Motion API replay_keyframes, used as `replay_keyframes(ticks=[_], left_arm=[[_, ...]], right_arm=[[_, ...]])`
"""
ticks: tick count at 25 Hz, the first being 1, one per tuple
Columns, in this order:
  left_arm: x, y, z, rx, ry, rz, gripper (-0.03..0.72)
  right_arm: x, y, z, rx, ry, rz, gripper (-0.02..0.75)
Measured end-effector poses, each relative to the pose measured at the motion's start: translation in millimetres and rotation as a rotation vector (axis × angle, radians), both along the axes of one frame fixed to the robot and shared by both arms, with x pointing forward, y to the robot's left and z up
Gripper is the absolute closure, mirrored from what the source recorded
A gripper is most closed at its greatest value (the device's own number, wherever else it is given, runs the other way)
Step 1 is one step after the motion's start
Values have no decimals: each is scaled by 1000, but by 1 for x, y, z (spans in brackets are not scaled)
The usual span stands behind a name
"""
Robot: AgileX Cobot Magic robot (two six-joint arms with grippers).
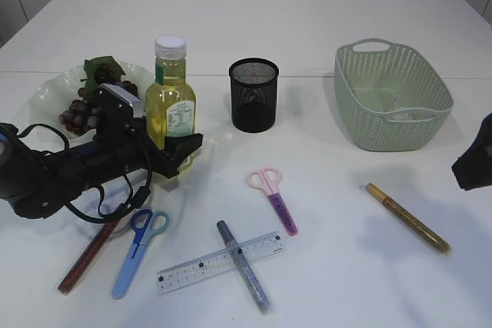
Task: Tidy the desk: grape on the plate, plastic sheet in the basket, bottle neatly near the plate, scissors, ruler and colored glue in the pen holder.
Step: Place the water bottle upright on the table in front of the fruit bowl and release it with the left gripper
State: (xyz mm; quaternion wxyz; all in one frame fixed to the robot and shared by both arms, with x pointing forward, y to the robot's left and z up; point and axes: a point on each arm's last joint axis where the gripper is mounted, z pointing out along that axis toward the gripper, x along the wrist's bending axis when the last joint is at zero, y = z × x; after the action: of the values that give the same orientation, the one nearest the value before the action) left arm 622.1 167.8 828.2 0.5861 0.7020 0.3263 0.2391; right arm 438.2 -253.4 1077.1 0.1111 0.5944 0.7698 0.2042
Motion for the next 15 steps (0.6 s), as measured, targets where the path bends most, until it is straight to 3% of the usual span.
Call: replay_keyframes(ticks=[15], left_arm=[[2,-1,13,-38,-59,-8,120]], right_arm=[[1,0,-1,-1,5,0,155]])
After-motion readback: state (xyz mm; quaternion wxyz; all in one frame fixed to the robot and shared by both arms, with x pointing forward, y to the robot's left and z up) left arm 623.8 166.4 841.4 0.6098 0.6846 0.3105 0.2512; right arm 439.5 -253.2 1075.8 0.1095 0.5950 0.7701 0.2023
